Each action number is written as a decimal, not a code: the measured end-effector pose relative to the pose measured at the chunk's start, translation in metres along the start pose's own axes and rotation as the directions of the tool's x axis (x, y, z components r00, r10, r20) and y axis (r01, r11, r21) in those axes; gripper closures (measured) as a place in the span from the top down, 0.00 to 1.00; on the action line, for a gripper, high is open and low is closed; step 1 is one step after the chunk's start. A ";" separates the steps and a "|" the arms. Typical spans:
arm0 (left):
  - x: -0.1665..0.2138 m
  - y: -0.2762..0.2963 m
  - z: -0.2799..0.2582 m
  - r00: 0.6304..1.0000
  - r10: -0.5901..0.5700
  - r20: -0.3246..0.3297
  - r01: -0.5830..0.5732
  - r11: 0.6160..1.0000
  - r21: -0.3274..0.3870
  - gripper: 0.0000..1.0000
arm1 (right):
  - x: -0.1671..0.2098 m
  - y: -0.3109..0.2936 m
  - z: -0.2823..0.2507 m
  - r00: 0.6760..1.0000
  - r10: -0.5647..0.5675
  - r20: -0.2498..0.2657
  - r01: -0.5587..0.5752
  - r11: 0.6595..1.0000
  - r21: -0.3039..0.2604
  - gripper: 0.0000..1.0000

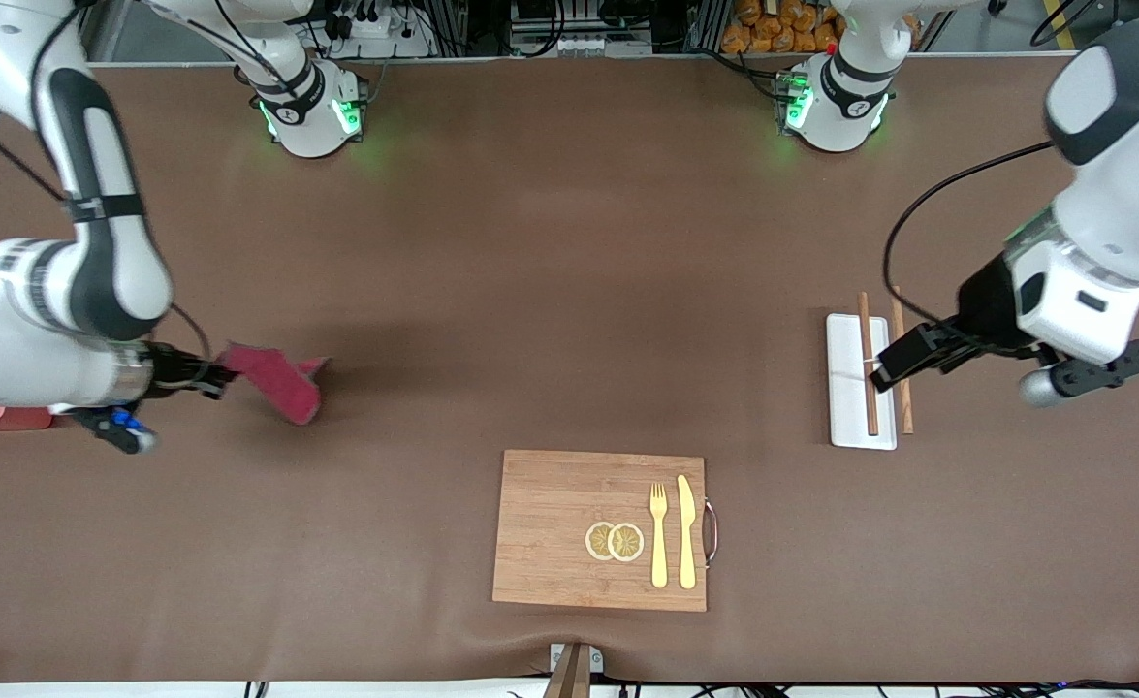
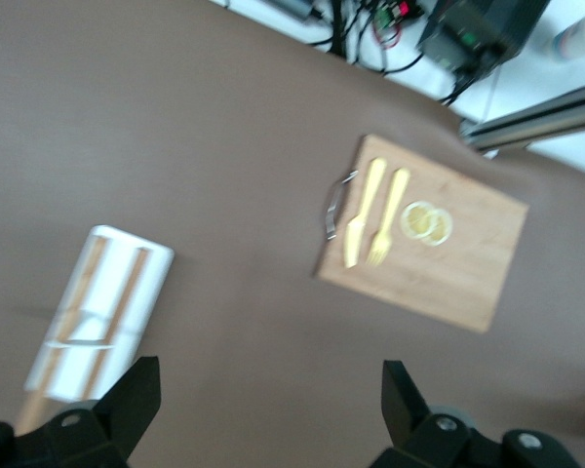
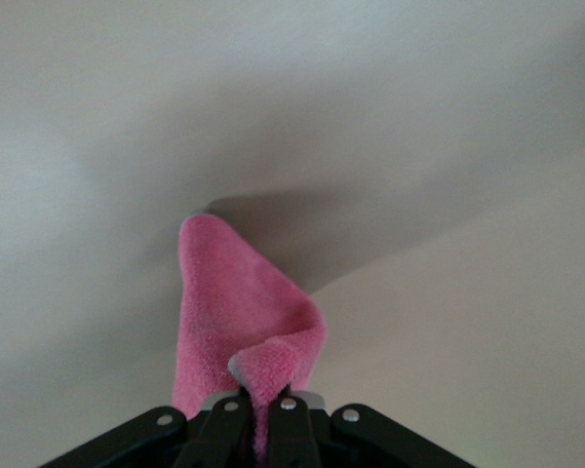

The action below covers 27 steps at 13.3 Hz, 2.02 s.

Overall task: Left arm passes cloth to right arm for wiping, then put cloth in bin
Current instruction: 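Wipe the table with the pink cloth using the right gripper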

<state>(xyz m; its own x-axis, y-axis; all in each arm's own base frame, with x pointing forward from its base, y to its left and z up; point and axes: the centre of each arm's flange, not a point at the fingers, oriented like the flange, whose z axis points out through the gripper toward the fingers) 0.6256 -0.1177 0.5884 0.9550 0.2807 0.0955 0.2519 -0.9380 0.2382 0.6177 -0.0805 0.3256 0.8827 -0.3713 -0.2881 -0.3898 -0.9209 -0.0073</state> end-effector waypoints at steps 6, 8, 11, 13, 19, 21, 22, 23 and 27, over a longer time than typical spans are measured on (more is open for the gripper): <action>-0.028 -0.078 -0.075 0.947 0.293 0.134 -0.309 0.943 0.120 1.00 | 0.035 0.154 -0.038 0.931 -0.348 -0.109 0.331 0.932 -0.150 0.04; -0.048 -0.074 -0.092 0.927 0.335 0.166 -0.363 0.913 0.185 1.00 | 0.037 0.154 -0.041 0.916 -0.382 -0.121 0.361 0.918 -0.161 0.04; -0.066 -0.056 -0.097 0.911 0.368 0.188 -0.402 0.893 0.203 1.00 | 0.036 0.119 -0.038 0.925 -0.360 -0.125 0.339 0.927 -0.158 0.04; -0.067 -0.056 -0.092 0.912 0.360 0.195 -0.397 0.895 0.202 1.00 | 0.030 0.071 -0.027 0.947 -0.296 -0.124 0.276 0.949 -0.154 0.04; -0.056 -0.057 -0.069 0.925 0.320 0.203 -0.357 0.915 0.186 1.00 | -0.005 -0.056 0.003 0.992 -0.074 -0.101 0.070 0.997 -0.046 0.04; -0.050 -0.058 -0.068 0.943 0.291 0.162 -0.319 0.929 0.189 1.00 | -0.025 -0.101 0.010 0.997 0.007 -0.083 -0.008 1.000 -0.019 0.04; -0.049 -0.058 -0.065 0.946 0.285 0.154 -0.311 0.931 0.190 1.00 | -0.036 -0.126 0.014 0.996 0.041 -0.075 -0.042 0.999 -0.008 0.04; -0.047 -0.060 -0.061 0.947 0.283 0.150 -0.308 0.932 0.190 1.00 | -0.047 -0.146 0.017 0.995 0.071 -0.067 -0.071 0.997 0.002 0.04; -0.045 -0.064 -0.058 0.950 0.278 0.145 -0.303 0.932 0.199 1.00 | -0.069 -0.177 0.016 0.992 0.121 -0.042 -0.121 0.993 -0.001 0.04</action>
<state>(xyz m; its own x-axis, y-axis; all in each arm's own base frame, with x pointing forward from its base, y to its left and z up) 0.5570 -0.0586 0.6250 0.9996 -0.0238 0.0164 -0.0238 -0.9997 0.0010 0.6214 0.1103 0.3313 0.8392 -0.4848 -0.2465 -0.4937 -0.8691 0.0283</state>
